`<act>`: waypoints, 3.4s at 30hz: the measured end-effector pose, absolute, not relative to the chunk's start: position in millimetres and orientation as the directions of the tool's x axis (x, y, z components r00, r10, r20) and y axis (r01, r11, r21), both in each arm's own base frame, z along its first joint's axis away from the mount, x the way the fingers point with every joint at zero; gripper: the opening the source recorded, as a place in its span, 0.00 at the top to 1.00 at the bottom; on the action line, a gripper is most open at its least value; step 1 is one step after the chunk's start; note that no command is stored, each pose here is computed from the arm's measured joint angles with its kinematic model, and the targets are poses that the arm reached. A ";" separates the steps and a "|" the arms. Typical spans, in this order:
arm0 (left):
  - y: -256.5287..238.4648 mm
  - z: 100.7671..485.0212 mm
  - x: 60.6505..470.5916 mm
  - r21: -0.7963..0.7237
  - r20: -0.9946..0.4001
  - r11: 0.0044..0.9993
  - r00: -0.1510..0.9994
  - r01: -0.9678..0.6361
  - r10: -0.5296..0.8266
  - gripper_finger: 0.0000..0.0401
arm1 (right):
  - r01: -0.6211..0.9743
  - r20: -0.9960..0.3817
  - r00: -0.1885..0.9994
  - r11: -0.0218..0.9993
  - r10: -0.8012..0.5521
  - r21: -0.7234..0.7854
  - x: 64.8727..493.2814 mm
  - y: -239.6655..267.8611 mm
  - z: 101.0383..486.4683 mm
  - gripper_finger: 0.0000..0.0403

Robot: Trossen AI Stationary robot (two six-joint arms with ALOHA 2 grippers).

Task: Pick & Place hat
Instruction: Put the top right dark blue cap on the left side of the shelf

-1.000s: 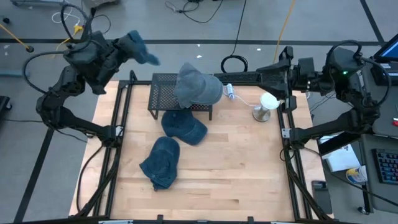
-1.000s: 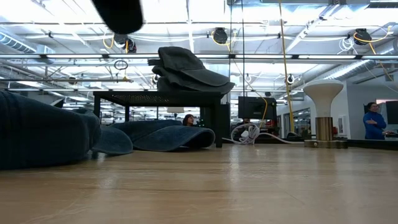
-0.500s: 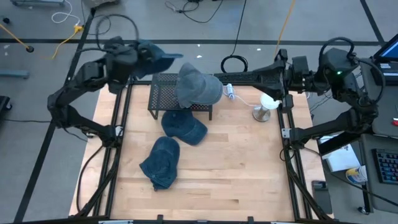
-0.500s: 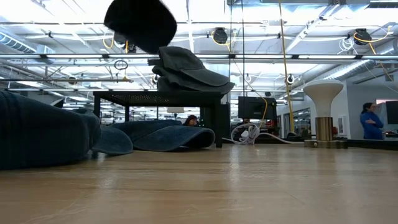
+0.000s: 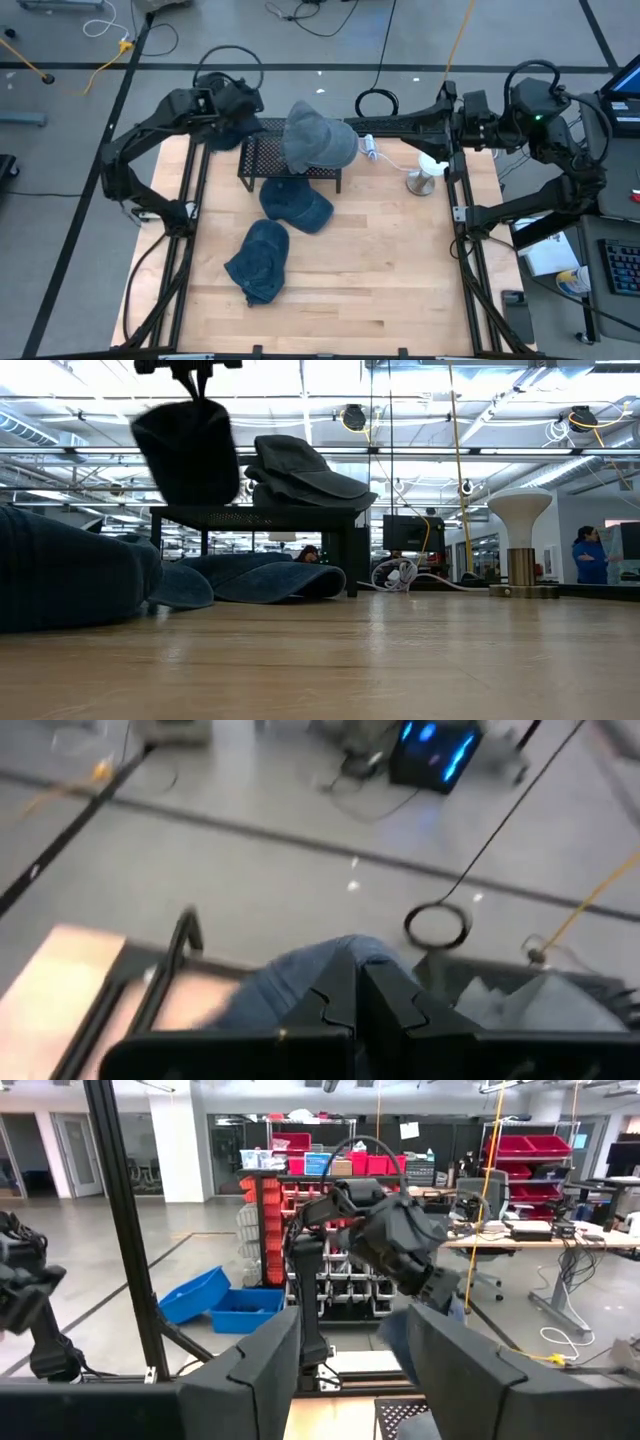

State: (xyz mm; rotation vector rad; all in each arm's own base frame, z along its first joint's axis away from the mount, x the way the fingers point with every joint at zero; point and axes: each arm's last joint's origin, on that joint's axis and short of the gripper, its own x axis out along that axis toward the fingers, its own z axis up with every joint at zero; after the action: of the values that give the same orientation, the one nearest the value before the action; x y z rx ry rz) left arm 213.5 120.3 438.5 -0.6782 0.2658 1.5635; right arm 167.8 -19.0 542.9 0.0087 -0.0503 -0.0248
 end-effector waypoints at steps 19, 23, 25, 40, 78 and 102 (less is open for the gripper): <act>129.8 418.6 224.4 -0.473 -0.723 -0.454 0.037 -0.755 0.690 1.00 | 0.018 -0.025 0.999 0.994 -0.020 -0.104 167.5 -18.9 535.7 0.56; 129.5 420.8 229.4 -0.555 -0.702 -0.477 0.075 -0.682 0.709 1.00 | -0.023 -0.029 0.999 0.994 0.020 -0.103 167.2 -17.7 535.3 0.57; 130.3 422.1 231.2 -0.595 -0.689 -0.491 0.088 -0.636 0.720 1.00 | -0.034 -0.030 0.999 0.994 0.031 -0.104 167.4 -17.3 535.2 0.57; 153.8 390.8 278.1 -0.642 -0.690 -0.554 0.084 -0.530 0.719 1.00 | -0.041 -0.094 0.995 0.994 0.031 -0.105 172.9 -18.2 524.8 0.58; 126.3 390.8 303.5 -0.657 -0.711 -0.465 0.284 -0.593 0.643 0.48 | -0.123 -0.119 0.987 0.988 0.112 -0.090 192.5 -18.3 500.5 0.57; 118.6 427.6 258.1 -0.190 -0.743 0.597 0.512 -0.779 0.431 0.55 | -0.243 -0.080 0.968 0.969 0.240 -0.039 192.1 -14.5 504.1 0.57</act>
State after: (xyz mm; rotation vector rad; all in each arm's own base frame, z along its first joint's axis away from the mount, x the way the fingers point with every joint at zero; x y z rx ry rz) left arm 258.1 118.6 427.6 -0.5542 0.7069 0.7748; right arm 192.1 -14.5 504.1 -0.0488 0.0752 0.2441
